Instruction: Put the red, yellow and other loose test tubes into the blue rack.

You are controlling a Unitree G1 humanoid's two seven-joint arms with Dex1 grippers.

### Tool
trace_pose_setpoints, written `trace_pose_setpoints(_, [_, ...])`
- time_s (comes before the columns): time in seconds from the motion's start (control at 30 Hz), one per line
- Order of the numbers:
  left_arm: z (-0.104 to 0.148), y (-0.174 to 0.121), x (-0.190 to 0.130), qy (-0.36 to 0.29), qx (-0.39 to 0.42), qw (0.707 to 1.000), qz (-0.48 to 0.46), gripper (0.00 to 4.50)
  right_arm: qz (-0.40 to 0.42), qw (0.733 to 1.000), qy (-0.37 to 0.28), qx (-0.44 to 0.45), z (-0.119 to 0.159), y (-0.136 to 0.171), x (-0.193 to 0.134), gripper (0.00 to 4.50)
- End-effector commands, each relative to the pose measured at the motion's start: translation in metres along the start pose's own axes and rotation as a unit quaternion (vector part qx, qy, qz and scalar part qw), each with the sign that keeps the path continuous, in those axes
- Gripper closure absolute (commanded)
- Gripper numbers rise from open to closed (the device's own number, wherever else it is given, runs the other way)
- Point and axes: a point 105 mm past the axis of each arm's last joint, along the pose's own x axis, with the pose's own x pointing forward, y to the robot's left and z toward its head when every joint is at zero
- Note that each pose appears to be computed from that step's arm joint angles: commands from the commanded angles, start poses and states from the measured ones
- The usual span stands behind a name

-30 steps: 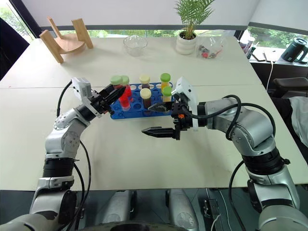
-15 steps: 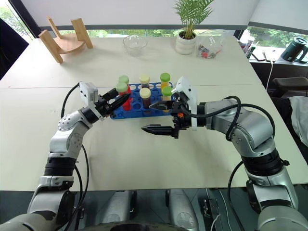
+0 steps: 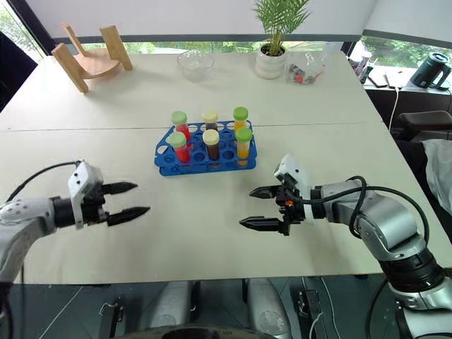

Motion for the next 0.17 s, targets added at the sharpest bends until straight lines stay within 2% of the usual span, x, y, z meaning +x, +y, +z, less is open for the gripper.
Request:
trace_pose_setpoints(0.03, [0.0000, -0.0065, -0.0049, 0.012, 0.003, 1.000, -0.007, 0.20, -0.001, 1.000, -0.011, -0.008, 0.0021, -0.0016, 0.0026, 0.11])
trace_pose_setpoints(0.17, [0.0016, 0.0031, 0.0001, -0.011, -0.003, 1.000, 0.020, 0.20, 0.002, 1.000, -0.013, -0.008, 0.0016, -0.0017, 0.0067, 0.11])
